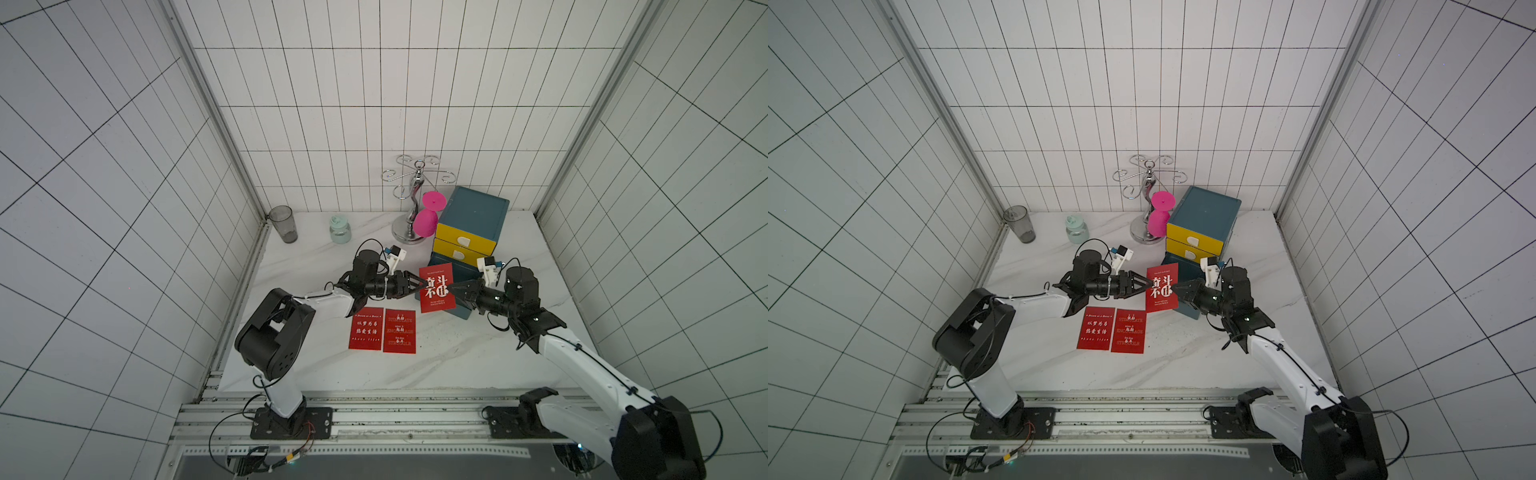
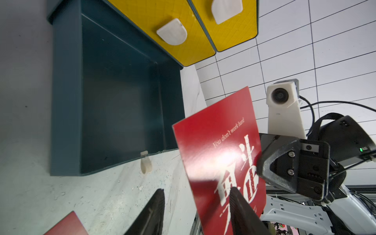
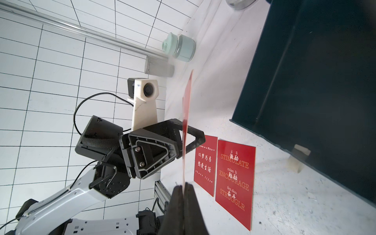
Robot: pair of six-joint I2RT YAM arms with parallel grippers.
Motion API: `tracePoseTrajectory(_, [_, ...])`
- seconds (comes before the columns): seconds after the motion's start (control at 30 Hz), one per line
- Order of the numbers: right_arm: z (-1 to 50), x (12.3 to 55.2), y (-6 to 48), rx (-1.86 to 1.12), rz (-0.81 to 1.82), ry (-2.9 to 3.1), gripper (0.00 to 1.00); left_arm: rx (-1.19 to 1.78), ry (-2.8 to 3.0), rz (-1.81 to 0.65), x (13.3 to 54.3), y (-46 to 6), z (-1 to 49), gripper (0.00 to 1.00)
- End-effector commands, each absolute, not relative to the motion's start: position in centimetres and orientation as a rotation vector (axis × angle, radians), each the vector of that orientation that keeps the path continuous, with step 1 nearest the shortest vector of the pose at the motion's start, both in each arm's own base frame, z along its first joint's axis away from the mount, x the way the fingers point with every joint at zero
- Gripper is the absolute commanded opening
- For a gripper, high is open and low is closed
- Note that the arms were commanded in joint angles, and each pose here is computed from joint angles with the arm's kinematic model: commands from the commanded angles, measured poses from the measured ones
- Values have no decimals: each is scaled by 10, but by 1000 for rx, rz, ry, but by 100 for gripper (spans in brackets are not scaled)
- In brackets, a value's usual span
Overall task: Take the postcards out of the drawer
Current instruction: Place the postcard at the center of the board.
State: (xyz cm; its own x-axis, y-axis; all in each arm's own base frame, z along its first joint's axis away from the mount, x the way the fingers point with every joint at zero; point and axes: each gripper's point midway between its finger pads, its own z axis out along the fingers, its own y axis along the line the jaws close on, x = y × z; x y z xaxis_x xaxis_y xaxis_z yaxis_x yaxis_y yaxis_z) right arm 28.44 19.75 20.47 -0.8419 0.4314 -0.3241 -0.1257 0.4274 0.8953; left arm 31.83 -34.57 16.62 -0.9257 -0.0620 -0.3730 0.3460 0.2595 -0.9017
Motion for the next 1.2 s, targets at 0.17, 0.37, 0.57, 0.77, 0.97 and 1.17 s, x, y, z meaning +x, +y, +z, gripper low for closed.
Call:
tracePoseTrajectory(0.17, [194,274,206,235,1473,2181,0,281,2059,-1783,317,-347,197,39])
tracePoseTrajectory(0.37, [187,269,211,236,1483,2196,0,281,2048,-1761,318,-342,200,18])
tracePoseTrajectory(0.57, [178,266,211,226,1445,2231,0,268,2094,-1705,317,-337,194,0])
tracePoseTrajectory(0.77, [168,261,209,193,1376,2289,20,301,2132,-1610,310,-327,192,0])
tracePoseTrajectory(0.97, [164,255,202,72,1248,2349,47,368,2119,-1599,297,-317,201,0])
tracePoseTrajectory(1.17, [180,251,218,-84,1341,2343,55,478,2085,-1641,277,-313,209,0])
